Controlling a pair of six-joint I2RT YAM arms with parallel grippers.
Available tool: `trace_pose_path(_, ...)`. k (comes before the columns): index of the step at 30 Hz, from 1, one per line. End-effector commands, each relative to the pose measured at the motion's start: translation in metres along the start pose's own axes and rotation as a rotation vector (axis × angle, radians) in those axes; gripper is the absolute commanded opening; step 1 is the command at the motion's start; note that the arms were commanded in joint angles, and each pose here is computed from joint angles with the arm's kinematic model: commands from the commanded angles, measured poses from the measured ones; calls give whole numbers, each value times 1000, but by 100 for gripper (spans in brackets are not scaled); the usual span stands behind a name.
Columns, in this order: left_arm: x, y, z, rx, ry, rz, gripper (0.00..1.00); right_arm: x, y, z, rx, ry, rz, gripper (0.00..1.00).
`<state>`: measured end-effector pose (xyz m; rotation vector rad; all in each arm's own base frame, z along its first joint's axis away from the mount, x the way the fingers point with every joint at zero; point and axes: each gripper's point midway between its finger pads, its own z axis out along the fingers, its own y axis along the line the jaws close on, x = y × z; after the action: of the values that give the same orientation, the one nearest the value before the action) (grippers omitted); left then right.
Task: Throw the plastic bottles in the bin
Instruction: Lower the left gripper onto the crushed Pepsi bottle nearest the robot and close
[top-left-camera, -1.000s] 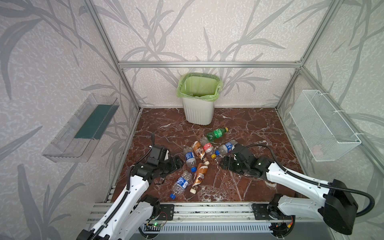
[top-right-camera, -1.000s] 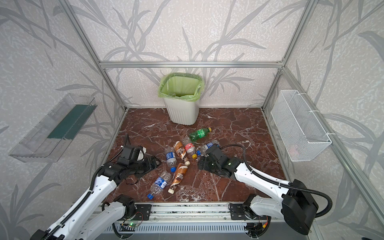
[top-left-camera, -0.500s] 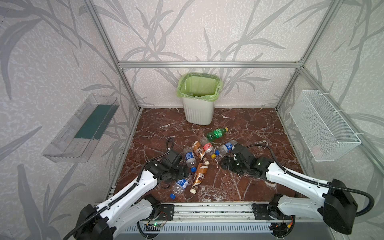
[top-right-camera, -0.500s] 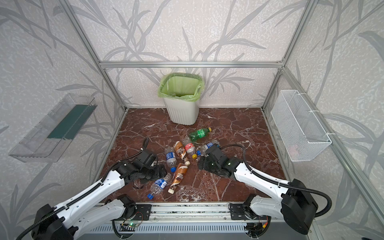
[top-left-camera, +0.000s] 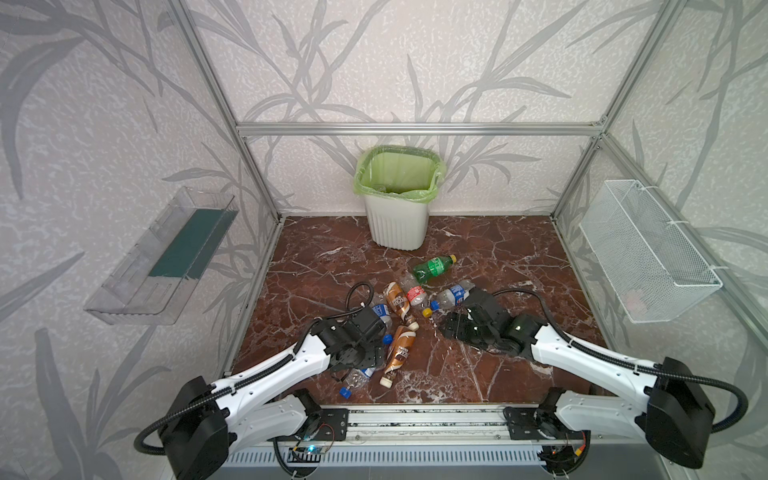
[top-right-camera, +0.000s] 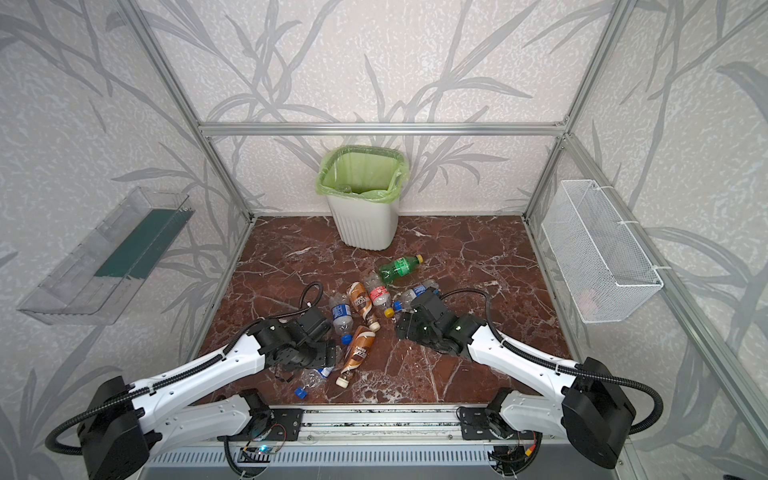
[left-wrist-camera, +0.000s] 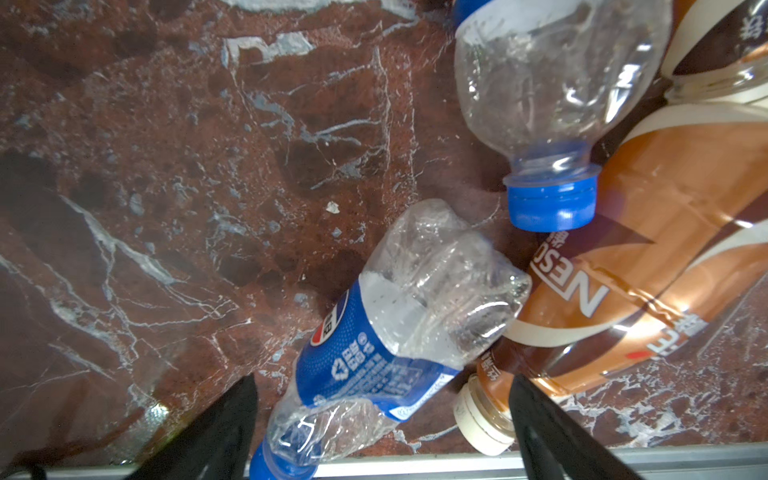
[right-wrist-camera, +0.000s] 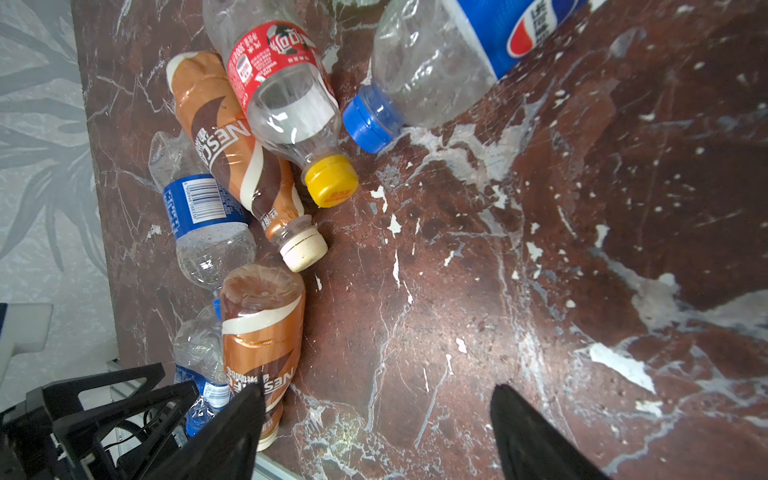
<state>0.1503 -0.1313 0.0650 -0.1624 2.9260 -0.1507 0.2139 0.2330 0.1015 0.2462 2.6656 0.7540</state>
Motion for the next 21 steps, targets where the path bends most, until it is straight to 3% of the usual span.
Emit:
trace_pose_path(1,0,8,-2,-50,-9,-8,94,1,-4,1,16,-6,-8,85)
trace_pose_path(21,16,7,26,-58,74,-20,92,2,-8,4,26,-1,-1,85)
